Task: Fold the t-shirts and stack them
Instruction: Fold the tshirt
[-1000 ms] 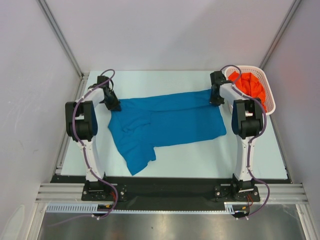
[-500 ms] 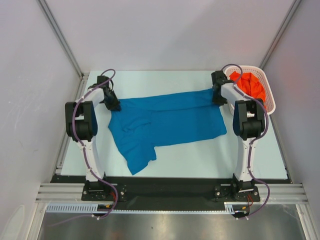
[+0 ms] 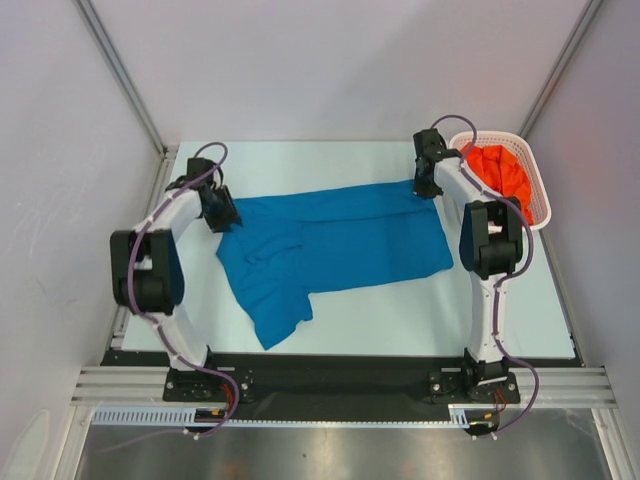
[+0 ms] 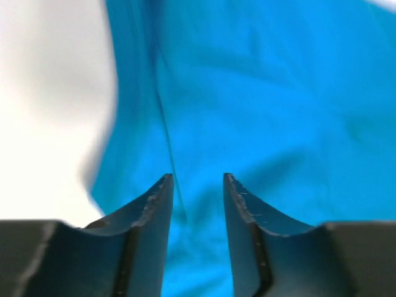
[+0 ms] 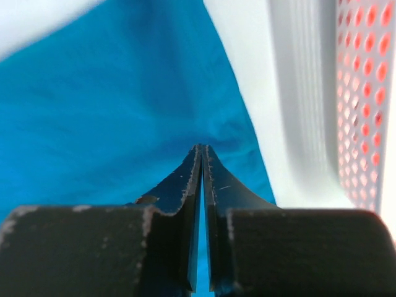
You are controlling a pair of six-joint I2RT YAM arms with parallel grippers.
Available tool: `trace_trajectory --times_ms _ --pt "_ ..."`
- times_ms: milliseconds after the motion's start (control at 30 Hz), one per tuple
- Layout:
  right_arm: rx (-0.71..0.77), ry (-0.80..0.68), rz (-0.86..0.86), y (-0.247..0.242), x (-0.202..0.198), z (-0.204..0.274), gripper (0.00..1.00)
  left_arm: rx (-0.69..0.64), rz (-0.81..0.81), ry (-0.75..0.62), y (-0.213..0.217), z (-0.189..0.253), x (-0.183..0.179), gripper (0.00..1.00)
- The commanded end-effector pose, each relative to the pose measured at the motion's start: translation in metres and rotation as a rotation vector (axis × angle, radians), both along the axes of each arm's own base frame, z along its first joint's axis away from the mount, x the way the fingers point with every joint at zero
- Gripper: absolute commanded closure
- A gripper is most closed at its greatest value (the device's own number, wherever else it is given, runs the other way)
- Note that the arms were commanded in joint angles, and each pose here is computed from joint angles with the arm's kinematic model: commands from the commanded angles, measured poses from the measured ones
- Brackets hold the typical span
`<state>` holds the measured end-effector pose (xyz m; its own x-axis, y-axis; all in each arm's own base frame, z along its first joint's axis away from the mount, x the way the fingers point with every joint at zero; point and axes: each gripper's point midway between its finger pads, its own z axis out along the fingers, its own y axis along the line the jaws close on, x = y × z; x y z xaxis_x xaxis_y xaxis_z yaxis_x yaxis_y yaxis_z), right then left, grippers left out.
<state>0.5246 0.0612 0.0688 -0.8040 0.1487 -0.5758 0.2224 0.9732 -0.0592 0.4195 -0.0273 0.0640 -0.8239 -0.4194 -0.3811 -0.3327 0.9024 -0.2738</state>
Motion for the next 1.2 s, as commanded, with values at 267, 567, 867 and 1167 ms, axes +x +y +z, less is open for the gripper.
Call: trace_trajectory --times_ms 267,567,867,1167 --pt "0.196 0.139 -0.044 0.017 -0.141 0.035 0.71 -0.134 -0.239 -0.147 -0.092 0.060 -0.150 0.55" --pt "0.252 0.117 -0.093 -0.015 -0.238 0.022 0.30 -0.262 -0.267 -0.036 -0.113 0.047 -0.230 0.45" --pt "0.357 0.106 -0.122 -0.010 -0.241 0.017 0.21 -0.206 -0.104 0.051 -0.096 0.014 -0.278 0.53" --pt "0.324 0.112 -0.134 -0.018 -0.241 0.018 0.21 -0.087 -0.124 0.199 -0.102 -0.032 -0.324 0.46"
